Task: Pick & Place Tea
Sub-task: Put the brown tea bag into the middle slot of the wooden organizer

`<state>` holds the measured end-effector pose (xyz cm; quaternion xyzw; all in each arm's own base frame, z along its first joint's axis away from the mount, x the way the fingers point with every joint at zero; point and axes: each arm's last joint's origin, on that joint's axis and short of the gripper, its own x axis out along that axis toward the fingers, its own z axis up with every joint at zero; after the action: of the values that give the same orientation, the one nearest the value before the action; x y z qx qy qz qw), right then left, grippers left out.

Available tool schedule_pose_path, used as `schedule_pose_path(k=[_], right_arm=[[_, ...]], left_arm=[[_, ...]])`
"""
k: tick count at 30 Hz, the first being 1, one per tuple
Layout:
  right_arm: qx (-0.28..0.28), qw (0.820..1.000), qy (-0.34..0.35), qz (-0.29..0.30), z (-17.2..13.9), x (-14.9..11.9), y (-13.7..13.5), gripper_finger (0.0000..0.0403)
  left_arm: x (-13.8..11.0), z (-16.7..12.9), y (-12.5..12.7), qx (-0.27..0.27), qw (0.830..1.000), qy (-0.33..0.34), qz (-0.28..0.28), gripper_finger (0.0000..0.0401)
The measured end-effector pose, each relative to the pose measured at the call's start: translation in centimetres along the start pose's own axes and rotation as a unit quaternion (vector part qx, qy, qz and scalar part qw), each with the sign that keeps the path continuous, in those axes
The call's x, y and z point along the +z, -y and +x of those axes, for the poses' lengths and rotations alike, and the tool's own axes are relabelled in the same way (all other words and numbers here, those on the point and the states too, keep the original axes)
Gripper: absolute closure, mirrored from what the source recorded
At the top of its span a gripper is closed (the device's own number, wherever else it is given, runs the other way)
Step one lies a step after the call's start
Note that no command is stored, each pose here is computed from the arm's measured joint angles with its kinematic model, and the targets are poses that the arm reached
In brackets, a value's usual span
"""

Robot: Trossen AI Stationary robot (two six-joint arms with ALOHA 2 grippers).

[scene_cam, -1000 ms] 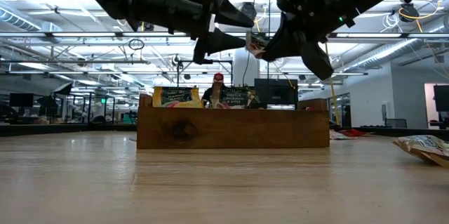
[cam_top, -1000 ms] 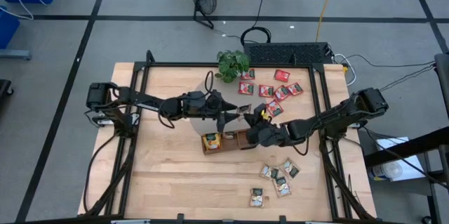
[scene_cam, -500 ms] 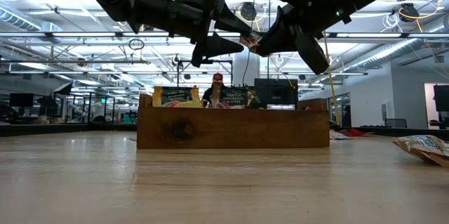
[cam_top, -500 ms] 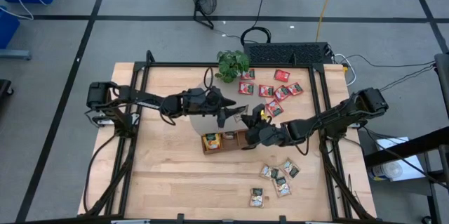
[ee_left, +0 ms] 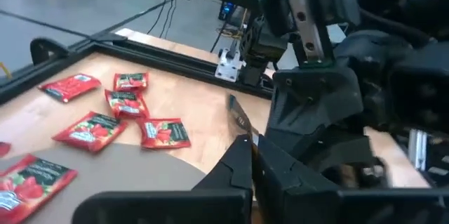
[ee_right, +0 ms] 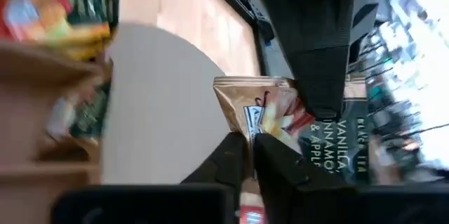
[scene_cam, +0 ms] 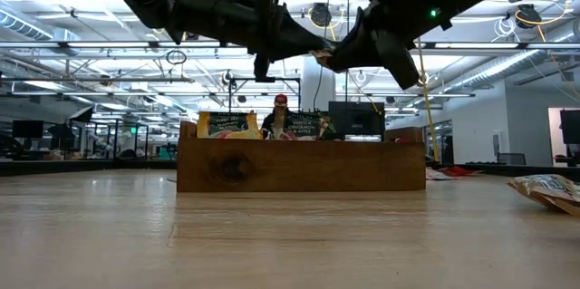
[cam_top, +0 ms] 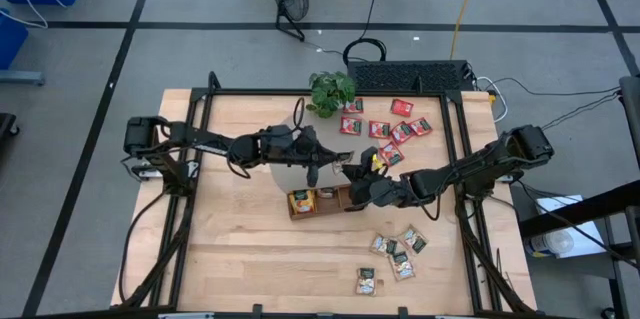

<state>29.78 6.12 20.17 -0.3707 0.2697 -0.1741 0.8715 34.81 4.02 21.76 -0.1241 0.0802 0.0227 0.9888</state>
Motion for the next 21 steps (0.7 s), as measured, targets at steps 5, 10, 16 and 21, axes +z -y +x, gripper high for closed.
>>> schedule_pose_path(k=[5, 10, 16, 21], right_arm=[[0.028, 0.997, 0.0, 0.078, -0.1, -0.2, -0.3, 0.0299], [0.032, 0.99, -0.035, 0.13, -0.6, -0.8, -0.5, 0.0219], [-0.033, 0.985, -0.059, 0.158, -3.2, -2.0, 0.6, 0.0189], [-0.054, 0.976, -0.028, 0.211, -5.4, -3.9, 1.9, 0.0199]], left_arm=[[0.8, -0.3, 0.1, 0.011, 0.999, 0.025, 0.044, 0.0398], [0.5, -0.5, 0.8, -0.018, 0.993, 0.0, 0.117, 0.0399], [-3.2, -1.4, 2.9, -0.053, 0.982, -0.045, 0.177, 0.0399], [-5.7, -3.4, 4.7, -0.086, 0.979, 0.023, 0.184, 0.04]])
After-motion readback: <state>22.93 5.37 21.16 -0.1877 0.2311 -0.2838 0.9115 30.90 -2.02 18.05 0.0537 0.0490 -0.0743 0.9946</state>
